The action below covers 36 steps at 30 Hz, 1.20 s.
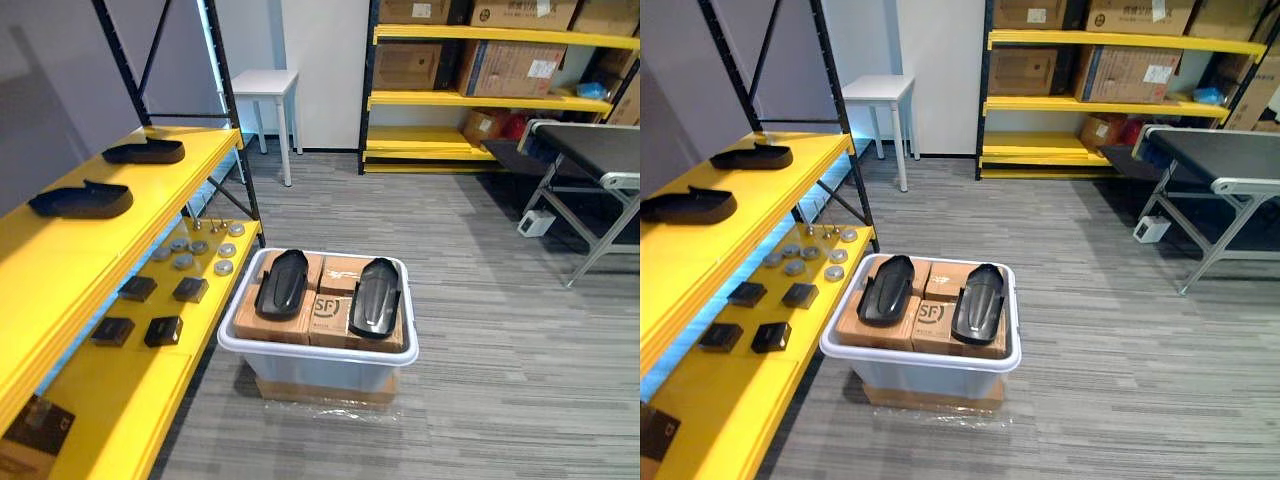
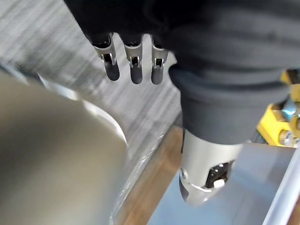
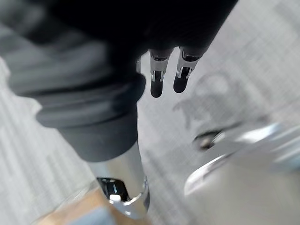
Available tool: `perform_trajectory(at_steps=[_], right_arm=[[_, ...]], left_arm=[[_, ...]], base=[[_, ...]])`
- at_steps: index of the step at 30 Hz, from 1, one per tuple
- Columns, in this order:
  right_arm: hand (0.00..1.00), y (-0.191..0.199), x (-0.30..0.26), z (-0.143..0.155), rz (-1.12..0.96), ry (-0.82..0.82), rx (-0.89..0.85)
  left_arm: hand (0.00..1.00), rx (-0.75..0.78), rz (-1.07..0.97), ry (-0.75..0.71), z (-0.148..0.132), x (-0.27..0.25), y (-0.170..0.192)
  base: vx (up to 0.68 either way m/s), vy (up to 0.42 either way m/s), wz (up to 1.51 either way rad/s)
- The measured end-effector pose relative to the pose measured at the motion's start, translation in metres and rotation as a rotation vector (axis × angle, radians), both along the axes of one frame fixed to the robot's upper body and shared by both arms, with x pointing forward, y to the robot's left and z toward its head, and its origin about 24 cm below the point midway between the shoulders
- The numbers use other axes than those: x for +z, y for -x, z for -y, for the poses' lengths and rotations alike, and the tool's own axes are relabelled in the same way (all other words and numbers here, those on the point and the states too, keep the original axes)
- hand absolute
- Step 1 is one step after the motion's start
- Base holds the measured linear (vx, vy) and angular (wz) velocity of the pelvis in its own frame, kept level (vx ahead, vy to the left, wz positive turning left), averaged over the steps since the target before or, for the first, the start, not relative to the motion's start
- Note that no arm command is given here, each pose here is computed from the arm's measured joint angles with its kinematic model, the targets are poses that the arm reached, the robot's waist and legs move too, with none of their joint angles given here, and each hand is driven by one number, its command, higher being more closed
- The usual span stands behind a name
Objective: Walk over and take plastic housings, then place them on the shelf
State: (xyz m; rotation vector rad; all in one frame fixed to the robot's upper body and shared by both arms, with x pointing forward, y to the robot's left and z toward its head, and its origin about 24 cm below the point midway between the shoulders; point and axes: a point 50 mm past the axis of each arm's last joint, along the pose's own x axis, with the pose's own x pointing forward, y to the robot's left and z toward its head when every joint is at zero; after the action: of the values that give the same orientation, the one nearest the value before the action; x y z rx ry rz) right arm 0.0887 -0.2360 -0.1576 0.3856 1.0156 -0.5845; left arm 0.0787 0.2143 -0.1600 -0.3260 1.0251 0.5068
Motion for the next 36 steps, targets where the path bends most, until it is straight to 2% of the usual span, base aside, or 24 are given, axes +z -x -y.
perform_trajectory(at_steps=[2,4,8,10,14,16,22,29,36], right_arm=[[0.00,-0.007,0.001,-0.006,0.020,-0.002,0.014],[0.00,-0.009,0.002,-0.005,0.019,0.010,0.023],[0.00,-0.043,0.020,-0.005,0.156,0.083,0.100],[0.00,-0.064,0.041,-0.004,0.274,0.162,0.161],[0.00,-0.090,0.077,-0.008,0.442,0.289,0.230],[0.00,-0.096,0.097,-0.003,0.499,0.409,0.231],[0.00,-0.125,0.157,0.001,0.718,0.609,0.182],[0.00,-0.197,0.225,-0.009,0.946,0.710,0.073],[0.00,-0.255,0.258,0.009,0.901,0.745,0.017]], left_arm=[[0.00,0.007,-0.075,0.007,-0.001,-0.005,0.023],[0.00,-0.046,-0.095,-0.021,-0.008,-0.004,0.023],[0.00,-0.092,-0.125,-0.035,-0.010,-0.005,0.024],[0.00,-0.136,-0.080,-0.074,-0.017,0.001,0.007],[0.00,-0.131,0.022,-0.120,-0.022,0.011,-0.022],[0.00,-0.129,0.056,-0.104,-0.009,0.011,-0.027],[0.00,-0.156,0.102,-0.077,0.012,0.013,-0.040],[0.00,-0.206,0.210,-0.124,0.014,0.028,-0.081],[0.00,-0.229,0.244,-0.146,0.017,0.037,-0.105]], base=[[0.45,0.182,-0.30],[0.44,0.137,0.28],[0.35,0.136,-0.03],[0.27,0.027,0.32],[0.27,-0.141,0.35],[0.24,-0.184,0.25],[0.07,-0.080,0.03],[-0.07,0.043,0.23],[-0.10,0.048,0.02]])
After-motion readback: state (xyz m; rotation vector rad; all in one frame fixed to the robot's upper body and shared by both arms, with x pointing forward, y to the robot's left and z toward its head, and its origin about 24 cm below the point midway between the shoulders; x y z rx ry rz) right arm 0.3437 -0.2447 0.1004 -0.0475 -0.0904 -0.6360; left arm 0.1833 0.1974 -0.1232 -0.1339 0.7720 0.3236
